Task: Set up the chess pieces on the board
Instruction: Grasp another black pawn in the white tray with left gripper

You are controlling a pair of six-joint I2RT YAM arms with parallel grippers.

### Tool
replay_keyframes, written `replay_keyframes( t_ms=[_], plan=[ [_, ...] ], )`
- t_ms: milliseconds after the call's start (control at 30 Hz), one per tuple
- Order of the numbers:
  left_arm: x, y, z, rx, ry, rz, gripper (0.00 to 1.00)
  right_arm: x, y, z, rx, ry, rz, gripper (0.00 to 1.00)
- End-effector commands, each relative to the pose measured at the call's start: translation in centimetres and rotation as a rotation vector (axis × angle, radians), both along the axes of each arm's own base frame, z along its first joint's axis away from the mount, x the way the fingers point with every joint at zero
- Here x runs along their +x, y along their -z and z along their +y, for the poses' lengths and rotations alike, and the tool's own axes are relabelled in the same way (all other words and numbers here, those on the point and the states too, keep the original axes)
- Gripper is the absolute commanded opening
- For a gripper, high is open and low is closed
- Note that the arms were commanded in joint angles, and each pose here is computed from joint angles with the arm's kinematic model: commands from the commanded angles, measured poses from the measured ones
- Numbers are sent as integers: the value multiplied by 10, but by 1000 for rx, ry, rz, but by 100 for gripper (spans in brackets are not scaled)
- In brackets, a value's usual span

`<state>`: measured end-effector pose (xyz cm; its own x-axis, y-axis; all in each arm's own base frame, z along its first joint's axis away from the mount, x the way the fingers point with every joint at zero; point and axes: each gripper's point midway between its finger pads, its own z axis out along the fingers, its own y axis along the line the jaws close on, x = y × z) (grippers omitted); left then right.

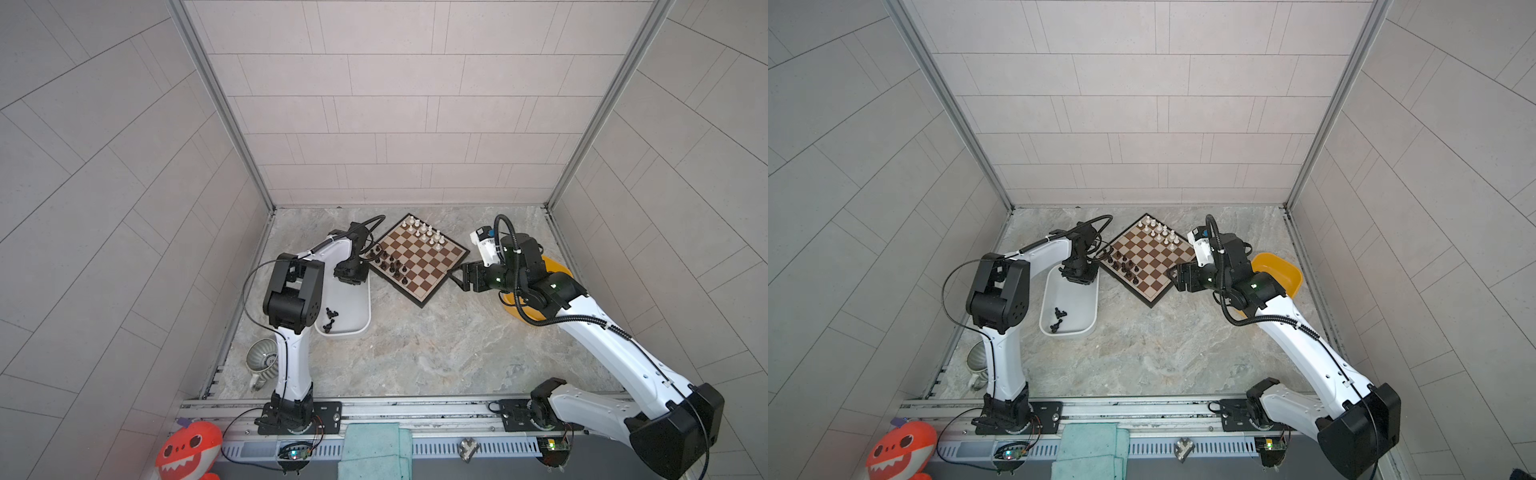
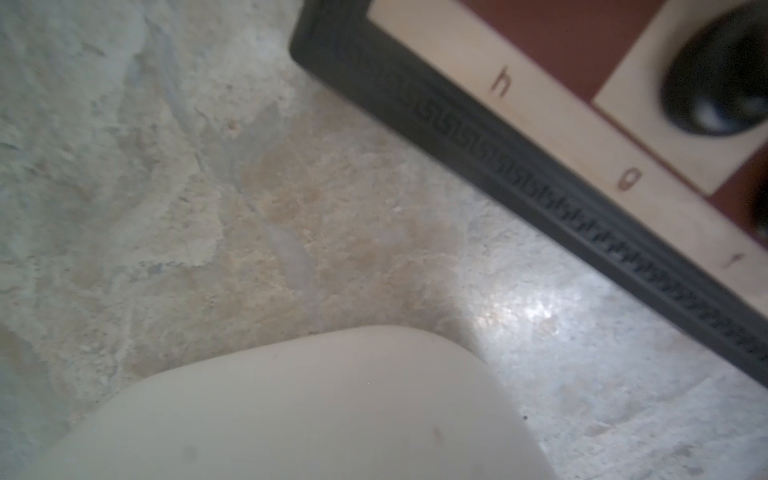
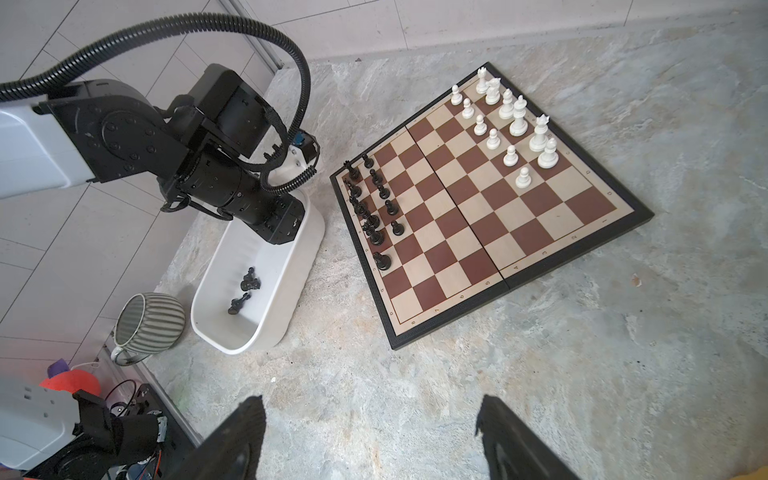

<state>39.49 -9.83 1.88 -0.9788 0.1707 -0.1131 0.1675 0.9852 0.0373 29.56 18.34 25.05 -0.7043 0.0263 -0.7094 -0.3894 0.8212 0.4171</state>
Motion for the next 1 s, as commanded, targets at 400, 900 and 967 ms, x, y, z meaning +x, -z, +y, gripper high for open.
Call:
replay_keyframes(
  t_ms=[400,900,967],
  plan=[
    [-14,-54,-1,-85,-92,-106,15,6,-5,-1,42,20,1,82],
    [-91,-207,-105,-593,483,-746,14,46,-26,64,284,-52,84,78],
    [-102,-221,-117,-657,575,-860,14,44,-22,78,266,-89,103,77]
  ],
)
